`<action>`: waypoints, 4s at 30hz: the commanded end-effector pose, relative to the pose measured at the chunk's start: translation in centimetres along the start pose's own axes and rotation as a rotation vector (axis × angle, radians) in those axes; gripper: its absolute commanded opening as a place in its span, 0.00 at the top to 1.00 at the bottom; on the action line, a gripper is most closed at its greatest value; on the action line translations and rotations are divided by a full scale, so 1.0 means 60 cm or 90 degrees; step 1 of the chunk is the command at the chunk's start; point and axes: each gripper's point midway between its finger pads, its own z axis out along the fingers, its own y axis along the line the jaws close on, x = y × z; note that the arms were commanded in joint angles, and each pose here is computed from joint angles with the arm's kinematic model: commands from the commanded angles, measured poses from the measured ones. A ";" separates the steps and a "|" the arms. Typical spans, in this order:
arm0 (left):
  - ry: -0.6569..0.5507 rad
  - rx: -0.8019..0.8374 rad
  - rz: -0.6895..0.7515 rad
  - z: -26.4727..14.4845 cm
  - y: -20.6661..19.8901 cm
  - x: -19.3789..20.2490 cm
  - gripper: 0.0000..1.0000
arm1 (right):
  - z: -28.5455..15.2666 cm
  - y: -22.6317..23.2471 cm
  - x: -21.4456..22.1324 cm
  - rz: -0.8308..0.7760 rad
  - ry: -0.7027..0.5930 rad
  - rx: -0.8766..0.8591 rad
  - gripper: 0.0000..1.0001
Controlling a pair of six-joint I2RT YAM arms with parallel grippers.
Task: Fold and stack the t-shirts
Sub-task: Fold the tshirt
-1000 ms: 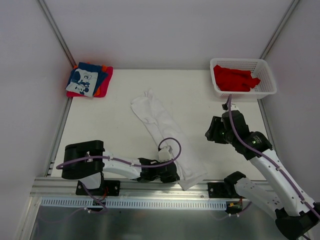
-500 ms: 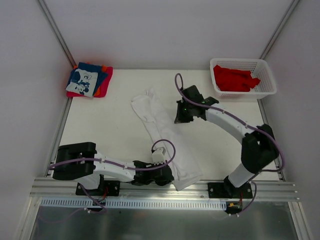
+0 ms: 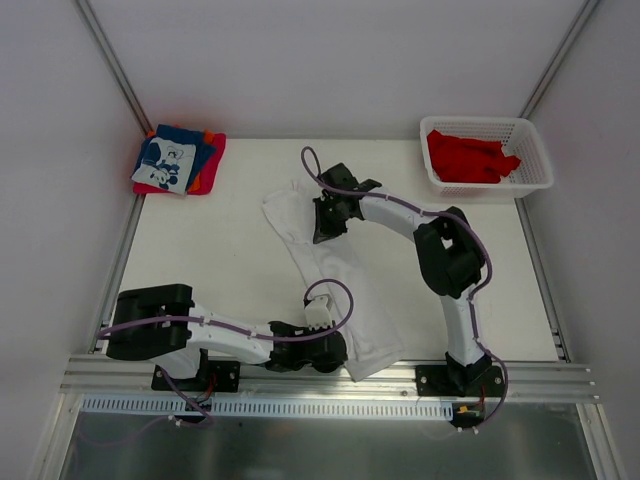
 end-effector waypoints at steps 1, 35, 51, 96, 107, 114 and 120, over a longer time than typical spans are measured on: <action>0.045 -0.194 0.112 -0.017 0.160 0.029 1.00 | 0.024 0.014 -0.004 0.006 0.015 -0.042 0.99; 0.008 -0.205 0.102 -0.089 0.217 -0.011 1.00 | 0.048 -0.089 -0.182 0.131 -0.080 -0.063 1.00; 0.000 -0.127 0.082 -0.117 0.176 -0.026 1.00 | 0.077 -0.228 -0.232 0.295 -0.109 0.015 0.99; -0.253 -0.104 0.277 -0.216 0.063 -0.243 0.01 | -0.406 -0.107 -0.048 0.092 -0.281 0.082 0.01; -0.272 -0.165 0.243 -0.104 0.059 -0.486 0.98 | -0.350 -0.093 0.116 0.107 -0.256 0.078 0.01; -0.237 -0.107 0.317 0.007 -0.041 -0.569 0.86 | -0.343 -0.117 0.208 0.114 -0.254 0.096 0.01; -0.220 -0.125 0.310 0.092 -0.039 -0.652 0.90 | -0.366 -0.141 0.271 0.140 -0.275 0.099 0.00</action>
